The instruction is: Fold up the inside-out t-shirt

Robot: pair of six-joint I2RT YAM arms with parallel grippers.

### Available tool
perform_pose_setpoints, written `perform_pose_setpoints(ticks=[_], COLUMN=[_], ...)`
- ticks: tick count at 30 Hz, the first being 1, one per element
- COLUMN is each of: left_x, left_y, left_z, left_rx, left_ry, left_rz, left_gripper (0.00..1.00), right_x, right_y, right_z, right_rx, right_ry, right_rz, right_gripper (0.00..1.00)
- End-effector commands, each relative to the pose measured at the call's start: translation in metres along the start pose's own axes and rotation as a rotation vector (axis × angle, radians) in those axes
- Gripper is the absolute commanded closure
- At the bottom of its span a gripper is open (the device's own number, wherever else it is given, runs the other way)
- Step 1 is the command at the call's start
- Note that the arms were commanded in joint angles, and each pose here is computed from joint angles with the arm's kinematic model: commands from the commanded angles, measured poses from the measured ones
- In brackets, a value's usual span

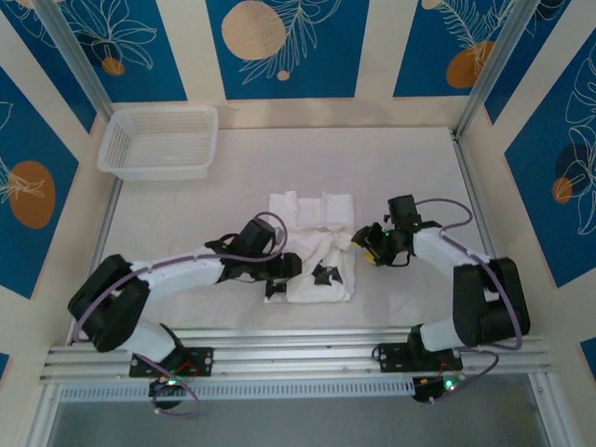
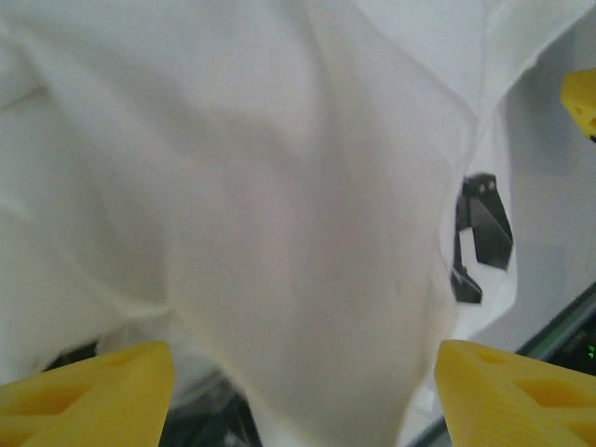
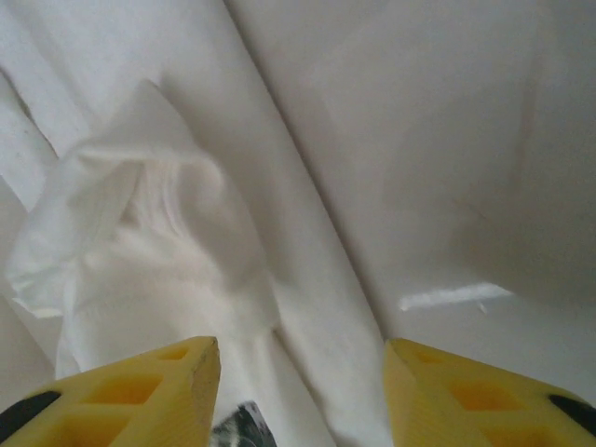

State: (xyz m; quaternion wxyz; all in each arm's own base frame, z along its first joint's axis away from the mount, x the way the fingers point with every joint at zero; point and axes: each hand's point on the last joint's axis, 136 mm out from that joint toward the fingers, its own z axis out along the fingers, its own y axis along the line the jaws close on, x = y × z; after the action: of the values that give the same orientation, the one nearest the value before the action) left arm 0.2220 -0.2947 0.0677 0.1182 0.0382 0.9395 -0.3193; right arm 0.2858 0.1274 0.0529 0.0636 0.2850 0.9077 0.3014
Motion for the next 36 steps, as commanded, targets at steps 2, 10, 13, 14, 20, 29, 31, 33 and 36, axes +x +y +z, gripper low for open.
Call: perform_pose_setpoints(ticks=[2, 10, 13, 14, 20, 29, 31, 33, 36], left_x=[-0.029, -0.063, -0.085, -0.094, -0.144, -0.206, -0.219, -0.231, -0.242], left_y=[-0.028, -0.037, -0.023, -0.022, 0.007, 0.05, 0.062, 0.069, 0.07], left_z=[0.006, -0.017, -0.02, -0.02, -0.011, 0.008, 0.004, -0.009, -0.033], left_rx=[0.082, 0.058, 0.038, 0.051, 0.073, 0.129, 0.136, 0.143, 0.13], left_ry=[-0.083, -0.18, -0.211, -0.213, -0.245, -0.258, -0.285, -0.325, -0.36], left_rz=[-0.024, -0.037, -0.097, -0.106, -0.222, -0.367, -0.404, -0.419, -0.367], left_gripper=[0.48, 0.7, 0.71, 0.71, 0.72, 0.58, 0.53, 0.47, 0.41], right_x=[-0.013, -0.004, -0.007, -0.01, -0.032, -0.099, -0.108, -0.115, -0.119], right_y=[0.035, 0.055, 0.072, 0.077, 0.091, 0.095, 0.11, 0.127, 0.139], right_z=[0.009, 0.004, -0.011, -0.014, -0.002, 0.028, 0.024, 0.013, -0.012], right_rx=[-0.105, -0.143, -0.202, -0.214, -0.201, -0.173, -0.214, -0.271, -0.304], right_ry=[0.027, 0.07, 0.039, 0.03, 0.074, 0.101, 0.12, 0.13, 0.086], right_rz=[-0.046, -0.037, -0.017, -0.005, 0.116, 0.169, 0.132, 0.086, 0.026], right_gripper=[0.58, 0.99, 1.0, 1.0, 1.0, 0.89, 0.82, 0.73, 0.61])
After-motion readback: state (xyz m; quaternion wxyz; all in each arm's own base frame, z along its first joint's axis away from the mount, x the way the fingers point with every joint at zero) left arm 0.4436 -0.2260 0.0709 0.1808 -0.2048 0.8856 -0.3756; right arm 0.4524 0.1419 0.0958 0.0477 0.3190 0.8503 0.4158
